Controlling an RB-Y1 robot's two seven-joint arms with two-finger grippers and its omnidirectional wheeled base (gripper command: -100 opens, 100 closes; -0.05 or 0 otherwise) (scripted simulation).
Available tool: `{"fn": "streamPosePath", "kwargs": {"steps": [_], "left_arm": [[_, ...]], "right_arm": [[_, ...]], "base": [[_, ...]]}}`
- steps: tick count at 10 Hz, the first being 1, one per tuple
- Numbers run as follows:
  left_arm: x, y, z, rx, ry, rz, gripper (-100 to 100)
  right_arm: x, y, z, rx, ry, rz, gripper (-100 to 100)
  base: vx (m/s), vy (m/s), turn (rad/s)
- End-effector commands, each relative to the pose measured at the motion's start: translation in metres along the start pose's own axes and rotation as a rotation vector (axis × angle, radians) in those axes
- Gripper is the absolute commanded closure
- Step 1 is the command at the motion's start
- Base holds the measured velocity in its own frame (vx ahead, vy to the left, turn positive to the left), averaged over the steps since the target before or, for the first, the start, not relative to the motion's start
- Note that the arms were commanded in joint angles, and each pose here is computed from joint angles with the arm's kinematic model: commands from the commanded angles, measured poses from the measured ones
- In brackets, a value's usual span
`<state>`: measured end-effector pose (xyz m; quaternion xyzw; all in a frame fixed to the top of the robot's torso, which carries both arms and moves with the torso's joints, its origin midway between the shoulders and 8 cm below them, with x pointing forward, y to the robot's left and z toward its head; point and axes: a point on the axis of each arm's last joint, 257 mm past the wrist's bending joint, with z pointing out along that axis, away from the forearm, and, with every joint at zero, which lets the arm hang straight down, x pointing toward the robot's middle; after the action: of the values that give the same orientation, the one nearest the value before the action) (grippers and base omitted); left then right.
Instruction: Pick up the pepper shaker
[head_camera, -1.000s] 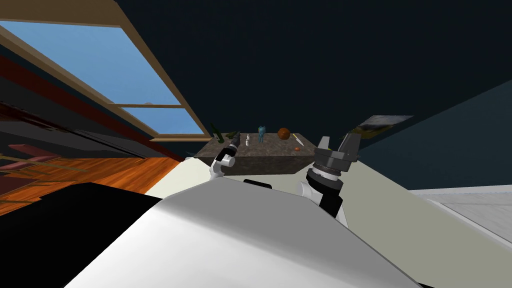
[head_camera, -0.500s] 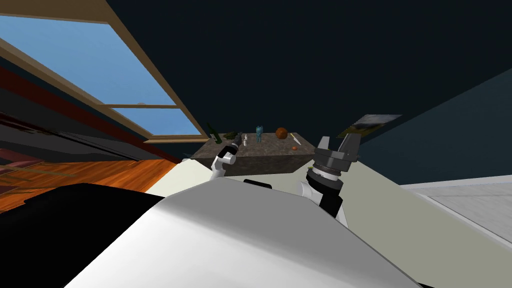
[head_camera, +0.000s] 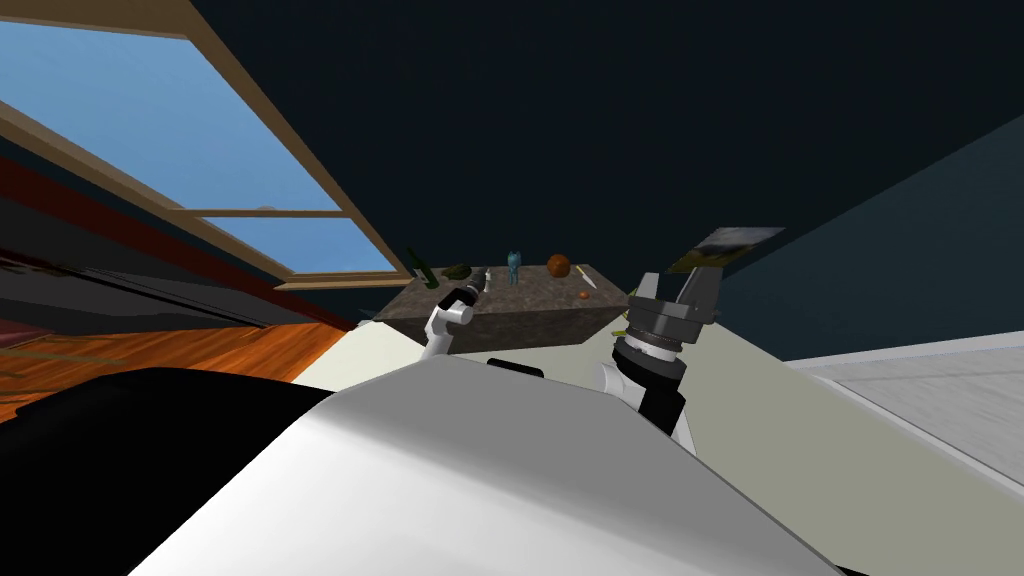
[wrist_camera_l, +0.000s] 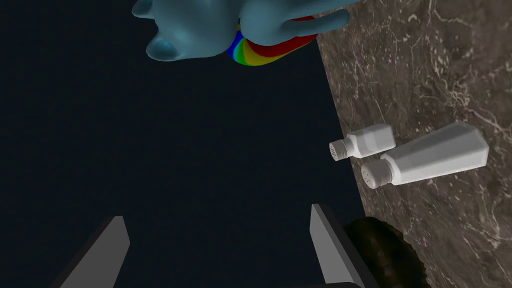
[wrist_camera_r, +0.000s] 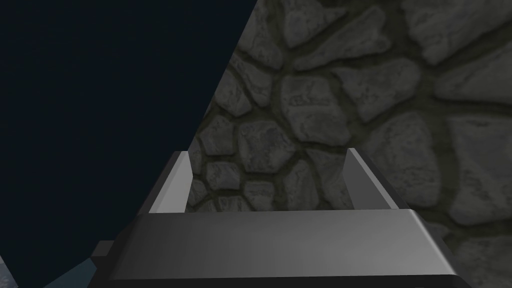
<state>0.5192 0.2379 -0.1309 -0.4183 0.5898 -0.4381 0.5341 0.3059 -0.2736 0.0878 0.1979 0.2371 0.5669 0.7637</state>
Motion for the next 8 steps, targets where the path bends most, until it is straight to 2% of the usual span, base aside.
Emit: {"fn": "streamPosePath", "kwargs": {"steps": [1, 3, 4, 6, 7, 8], "left_arm": [[0.003, 0.007, 0.01, -0.039, 0.018, 0.023, -100], [0.006, 0.016, 0.01, -0.074, 0.031, 0.024, -100], [0.006, 0.02, 0.018, -0.103, 0.043, 0.048, -100], [0.009, 0.029, 0.017, -0.139, 0.056, 0.048, -100], [0.008, 0.034, 0.025, -0.172, 0.068, 0.074, -100], [0.01, 0.041, 0.024, -0.198, 0.077, 0.074, -100]], "right_arm": [[0.0, 0.0, 0.0, 0.0, 0.0, 0.0, 0], [0.0, 0.0, 0.0, 0.0, 0.0, 0.0, 0], [0.0, 0.0, 0.0, 0.0, 0.0, 0.0, 0], [0.0, 0.0, 0.0, 0.0, 0.0, 0.0, 0], [0.0, 0.0, 0.0, 0.0, 0.0, 0.0, 0], [0.0, 0.0, 0.0, 0.0, 0.0, 0.0, 0]], "base": [[-0.005, -0.047, -0.12], [0.008, -0.03, -0.022], [0.011, -0.036, -0.103], [0.008, -0.03, -0.036], [0.007, -0.045, -0.089], [0.011, -0.041, -0.072]]}}
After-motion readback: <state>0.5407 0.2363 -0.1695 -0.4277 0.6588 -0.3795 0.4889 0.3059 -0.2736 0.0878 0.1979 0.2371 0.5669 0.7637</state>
